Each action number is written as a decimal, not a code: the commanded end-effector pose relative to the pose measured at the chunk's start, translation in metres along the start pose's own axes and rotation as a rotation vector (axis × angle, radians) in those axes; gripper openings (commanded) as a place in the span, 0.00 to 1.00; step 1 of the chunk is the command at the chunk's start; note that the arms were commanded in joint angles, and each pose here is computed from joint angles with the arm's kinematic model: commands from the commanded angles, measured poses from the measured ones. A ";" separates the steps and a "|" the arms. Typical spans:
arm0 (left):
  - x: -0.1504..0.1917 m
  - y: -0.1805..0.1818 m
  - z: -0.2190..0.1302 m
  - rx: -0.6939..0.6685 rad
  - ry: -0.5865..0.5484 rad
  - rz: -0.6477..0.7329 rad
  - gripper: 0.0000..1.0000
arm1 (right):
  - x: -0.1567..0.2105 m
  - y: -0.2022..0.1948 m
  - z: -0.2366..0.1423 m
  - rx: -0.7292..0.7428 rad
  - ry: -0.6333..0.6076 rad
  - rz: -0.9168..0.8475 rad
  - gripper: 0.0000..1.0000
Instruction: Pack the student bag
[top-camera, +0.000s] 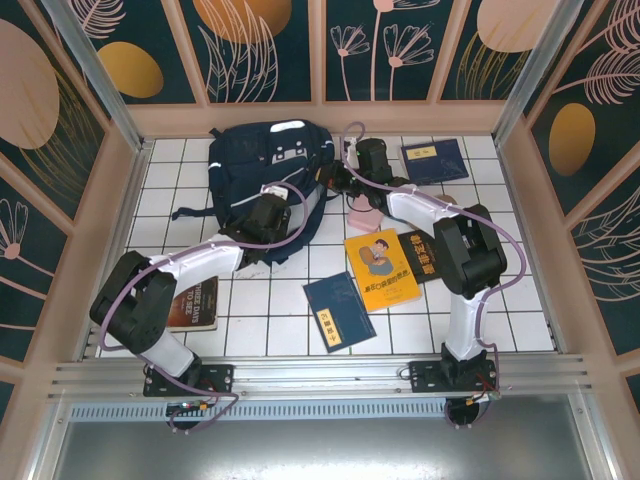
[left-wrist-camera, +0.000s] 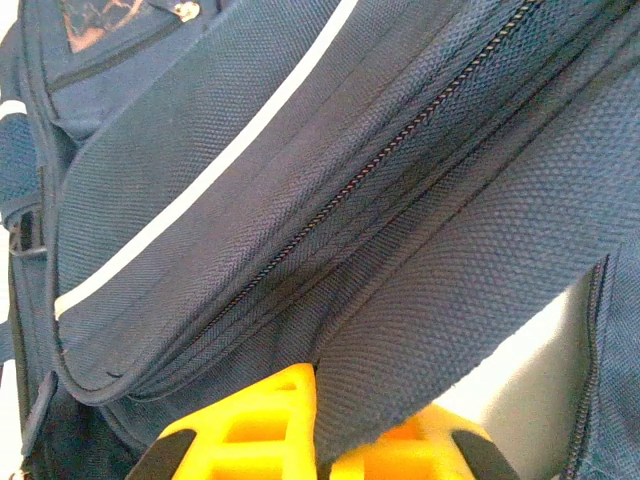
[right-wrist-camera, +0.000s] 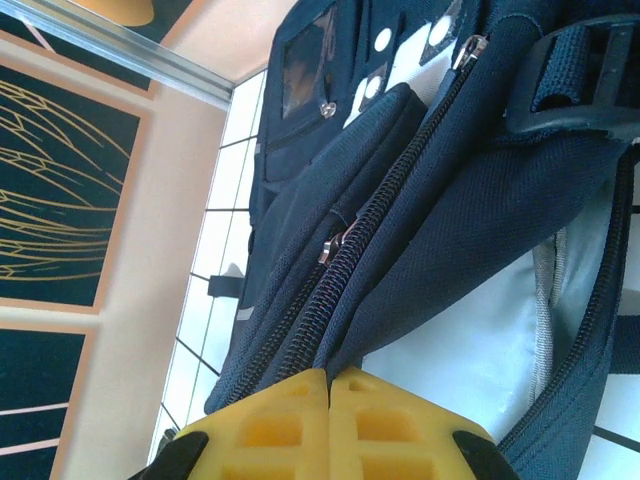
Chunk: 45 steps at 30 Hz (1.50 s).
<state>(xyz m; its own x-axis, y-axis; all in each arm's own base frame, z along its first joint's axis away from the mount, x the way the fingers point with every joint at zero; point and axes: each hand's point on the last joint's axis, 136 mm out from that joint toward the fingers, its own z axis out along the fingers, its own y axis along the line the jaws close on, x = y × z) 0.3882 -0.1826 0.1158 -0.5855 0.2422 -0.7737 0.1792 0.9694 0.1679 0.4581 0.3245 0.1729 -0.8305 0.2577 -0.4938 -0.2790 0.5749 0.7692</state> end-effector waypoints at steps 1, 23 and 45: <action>-0.038 0.019 -0.023 -0.056 -0.102 -0.074 0.00 | -0.020 0.019 -0.004 -0.068 -0.054 -0.041 0.00; -0.112 0.032 -0.060 -0.049 -0.267 -0.270 0.00 | -0.020 0.008 -0.076 0.056 -0.223 -0.139 0.99; -0.155 0.018 -0.081 0.088 -0.327 -0.354 0.00 | 0.056 -0.129 -0.147 0.437 -0.183 -0.029 0.93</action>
<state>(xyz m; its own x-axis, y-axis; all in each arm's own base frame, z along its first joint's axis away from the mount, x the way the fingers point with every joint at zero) 0.4095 -0.1885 0.2367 -0.4597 -0.0221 -0.8878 0.0628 0.9964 -0.0573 0.3774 0.1715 0.1158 -0.7230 0.3114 -0.6167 -0.0998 0.8362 0.5392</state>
